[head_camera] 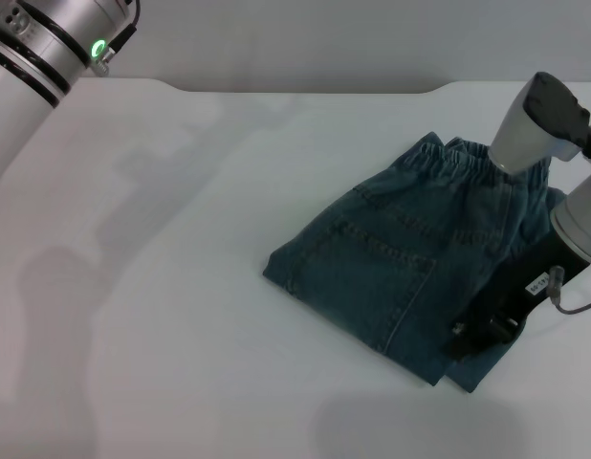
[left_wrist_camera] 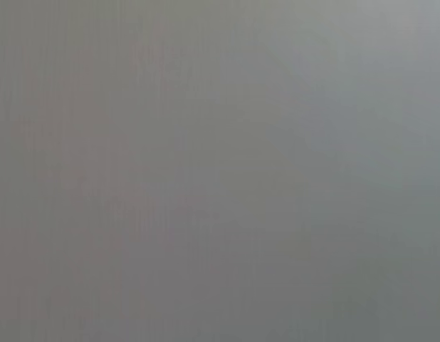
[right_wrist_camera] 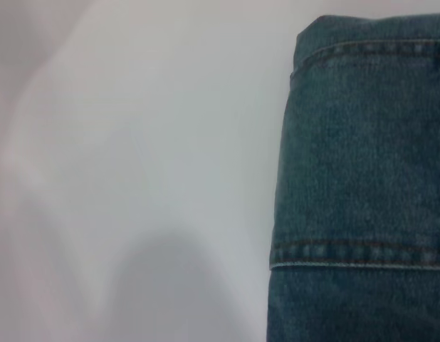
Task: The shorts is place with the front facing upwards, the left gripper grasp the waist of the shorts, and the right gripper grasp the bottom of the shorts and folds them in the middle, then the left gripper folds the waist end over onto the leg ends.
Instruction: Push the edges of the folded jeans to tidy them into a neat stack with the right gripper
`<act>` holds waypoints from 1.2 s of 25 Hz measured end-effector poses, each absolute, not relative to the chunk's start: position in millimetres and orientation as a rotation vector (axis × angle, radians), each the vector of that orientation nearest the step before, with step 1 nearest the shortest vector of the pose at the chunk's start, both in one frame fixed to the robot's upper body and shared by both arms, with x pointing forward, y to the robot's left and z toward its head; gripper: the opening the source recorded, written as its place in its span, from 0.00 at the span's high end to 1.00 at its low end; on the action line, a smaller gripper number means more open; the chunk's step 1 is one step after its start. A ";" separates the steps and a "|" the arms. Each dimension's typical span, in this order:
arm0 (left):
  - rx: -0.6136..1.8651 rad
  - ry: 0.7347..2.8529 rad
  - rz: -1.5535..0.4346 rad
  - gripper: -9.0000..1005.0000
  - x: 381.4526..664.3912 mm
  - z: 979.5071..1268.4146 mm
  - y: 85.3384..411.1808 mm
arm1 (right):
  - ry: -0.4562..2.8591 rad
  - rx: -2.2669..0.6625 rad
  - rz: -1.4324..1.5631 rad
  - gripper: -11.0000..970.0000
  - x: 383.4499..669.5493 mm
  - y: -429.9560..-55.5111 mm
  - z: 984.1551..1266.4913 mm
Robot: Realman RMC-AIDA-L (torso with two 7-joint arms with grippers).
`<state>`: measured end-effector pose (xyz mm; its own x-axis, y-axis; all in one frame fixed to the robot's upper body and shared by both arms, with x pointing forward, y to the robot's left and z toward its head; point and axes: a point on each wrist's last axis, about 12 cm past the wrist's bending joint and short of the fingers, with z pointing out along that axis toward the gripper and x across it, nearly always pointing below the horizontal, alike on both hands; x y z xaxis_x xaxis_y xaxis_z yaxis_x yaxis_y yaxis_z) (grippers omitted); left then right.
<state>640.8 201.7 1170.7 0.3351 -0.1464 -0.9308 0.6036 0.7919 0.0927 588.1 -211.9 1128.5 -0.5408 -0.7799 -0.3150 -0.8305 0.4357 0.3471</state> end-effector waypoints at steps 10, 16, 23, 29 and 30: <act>0.481 1.128 -0.503 0.30 638.8 1168.7 202.2 | 2.593 -1.451 0.711 0.64 585.9 -209.8 1123.8; 0.488 1.122 -0.501 0.34 636.8 1168.5 203.1 | 2.593 -1.441 0.710 0.64 587.0 -208.9 1121.6; 0.497 1.120 -0.501 0.34 635.7 1168.7 202.4 | 2.594 -1.422 0.701 0.64 589.0 -207.4 1120.1; 0.499 1.121 -0.500 0.34 635.8 1168.6 202.2 | 2.595 -1.413 0.695 0.64 591.2 -204.5 1117.5; 0.499 1.121 -0.500 0.34 635.8 1168.6 202.2 | 2.594 -1.410 0.693 0.64 591.8 -204.0 1117.4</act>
<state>635.8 202.2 1168.6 0.3503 -0.1251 -0.9282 0.6073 0.7848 0.1234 591.8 -204.0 1117.4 -0.5629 -0.7684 -0.3046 -0.8179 0.4646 0.3395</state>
